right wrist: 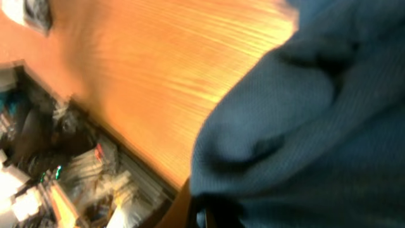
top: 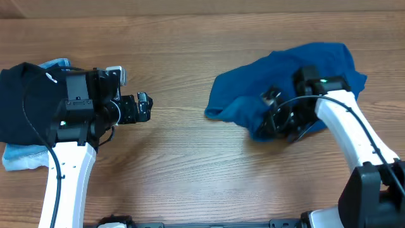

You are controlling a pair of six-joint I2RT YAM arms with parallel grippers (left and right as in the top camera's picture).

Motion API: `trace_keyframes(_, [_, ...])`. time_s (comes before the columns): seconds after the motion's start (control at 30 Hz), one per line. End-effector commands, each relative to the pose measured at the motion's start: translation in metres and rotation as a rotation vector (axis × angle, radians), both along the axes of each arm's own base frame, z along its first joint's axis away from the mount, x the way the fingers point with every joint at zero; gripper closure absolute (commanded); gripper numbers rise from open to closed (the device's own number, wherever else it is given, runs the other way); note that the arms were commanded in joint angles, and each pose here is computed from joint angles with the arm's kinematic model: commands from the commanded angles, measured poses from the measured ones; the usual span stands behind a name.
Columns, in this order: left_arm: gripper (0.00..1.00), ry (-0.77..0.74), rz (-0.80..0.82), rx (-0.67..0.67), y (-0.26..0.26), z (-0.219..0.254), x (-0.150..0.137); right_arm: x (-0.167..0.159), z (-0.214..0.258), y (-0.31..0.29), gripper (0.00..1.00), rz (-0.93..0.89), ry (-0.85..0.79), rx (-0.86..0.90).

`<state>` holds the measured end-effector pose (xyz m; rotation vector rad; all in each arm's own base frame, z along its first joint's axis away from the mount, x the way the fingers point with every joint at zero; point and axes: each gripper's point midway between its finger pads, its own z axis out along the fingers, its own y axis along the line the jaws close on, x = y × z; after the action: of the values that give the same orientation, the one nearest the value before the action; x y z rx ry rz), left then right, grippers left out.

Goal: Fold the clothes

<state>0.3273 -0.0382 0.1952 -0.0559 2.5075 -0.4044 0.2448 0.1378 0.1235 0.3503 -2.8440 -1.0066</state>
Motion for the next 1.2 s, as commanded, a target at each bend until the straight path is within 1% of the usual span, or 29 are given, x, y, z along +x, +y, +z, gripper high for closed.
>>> trace_keyframes(0.0, [0.0,-0.049,-0.008,-0.016,-0.004,0.013,0.009,-0.034,0.016,0.022,0.96,0.155,0.027,0.011])
trace_keyframes(0.03, [0.0,-0.057,-0.007,-0.016,-0.004,0.014,0.011,-0.042,0.011,0.015,0.96,0.14,0.078,-0.061])
trace_keyframes(0.1, [0.0,-0.069,-0.007,-0.015,-0.004,0.016,0.013,-0.051,-0.005,-0.023,0.96,0.016,0.191,-0.364])
trace_keyframes(0.13, [0.0,-0.08,-0.008,-0.015,-0.004,0.018,0.015,-0.057,-0.006,-0.035,0.96,-0.031,0.235,-0.447])
trace_keyframes(0.17, [0.0,-0.082,-0.007,-0.015,-0.004,0.018,0.015,-0.058,-0.006,-0.035,0.9,-0.032,0.242,-0.449])
trace_keyframes(0.2, [0.0,-0.083,-0.005,-0.018,-0.004,0.018,0.015,-0.061,-0.005,-0.036,0.77,-0.03,0.253,-0.453])
trace_keyframes(0.23, [0.0,-0.082,-0.002,-0.021,-0.004,0.019,0.015,-0.061,-0.006,-0.04,0.71,-0.034,0.254,-0.479])
trace_keyframes(0.27, [0.0,-0.081,-0.003,-0.021,-0.005,0.018,0.015,-0.057,-0.01,-0.052,0.71,-0.086,0.246,-0.569])
trace_keyframes(0.33, [0.0,-0.083,-0.018,-0.039,-0.009,0.02,0.015,-0.043,-0.016,-0.078,0.71,-0.252,0.216,-0.746])
trace_keyframes(0.37, [0.0,-0.087,-0.035,-0.06,-0.013,0.021,0.015,-0.03,-0.019,-0.09,0.68,-0.349,0.174,-0.814])
trace_keyframes(0.43, [0.07,-0.111,-0.075,-0.103,-0.023,0.027,0.017,-0.009,-0.023,-0.085,0.68,-0.382,0.097,-0.768])
trace_keyframes(0.47, [0.19,-0.139,-0.117,-0.129,-0.034,0.032,0.021,0.004,-0.025,-0.079,0.68,-0.373,0.047,-0.724])
trace_keyframes(0.5, [0.27,-0.161,-0.16,-0.144,-0.048,0.035,0.025,0.014,-0.026,-0.073,0.69,-0.355,0.006,-0.685])
trace_keyframes(0.53, [0.4,-0.18,-0.217,-0.145,-0.069,0.034,0.03,0.026,-0.026,-0.07,0.72,-0.371,-0.041,-0.661])
trace_keyframes(0.57, [0.44,-0.19,-0.268,-0.144,-0.088,0.031,0.034,0.035,-0.026,-0.069,0.81,-0.389,-0.069,-0.649])
trace_keyframes(0.63, [0.44,-0.217,-0.363,-0.148,-0.128,0.022,0.043,0.049,-0.021,-0.071,0.94,-0.434,-0.11,-0.626])
trace_keyframes(0.7, [0.61,-0.247,-0.467,-0.158,-0.177,0.002,0.056,0.063,-0.002,-0.08,0.96,-0.49,-0.175,-0.606])
trace_keyframes(0.77, [0.66,-0.279,-0.544,-0.182,-0.224,-0.023,0.067,0.071,0.027,-0.091,0.96,-0.544,-0.26,-0.599])
trace_keyframes(0.8, [0.72,-0.278,-0.554,-0.21,-0.242,-0.037,0.072,0.073,0.046,-0.095,0.96,-0.566,-0.315,-0.584])
trace_keyframes(0.83, [0.85,-0.267,-0.555,-0.232,-0.256,-0.049,0.076,0.073,0.058,-0.097,0.96,-0.583,-0.348,-0.57])
trace_keyframes(0.87, [0.92,-0.228,-0.545,-0.265,-0.272,-0.068,0.079,0.07,0.074,-0.098,0.96,-0.589,-0.402,-0.551])
trace_keyframes(0.93, [0.96,-0.119,-0.568,-0.332,-0.302,-0.104,0.079,0.062,0.091,-0.1,0.96,-0.596,-0.451,-0.533])
trace_keyframes(1.03, [0.96,0.02,-0.546,-0.399,-0.318,-0.142,0.08,0.055,0.098,-0.1,0.96,-0.601,-0.463,-0.527])
trace_keyframes(1.1, [0.96,0.067,-0.521,-0.391,-0.318,-0.161,0.083,0.053,0.097,-0.101,0.96,-0.598,-0.454,-0.531])
trace_keyframes(1.17, [0.96,0.085,-0.463,-0.336,-0.305,-0.179,0.09,0.052,0.097,-0.101,0.96,-0.596,-0.451,-0.532])
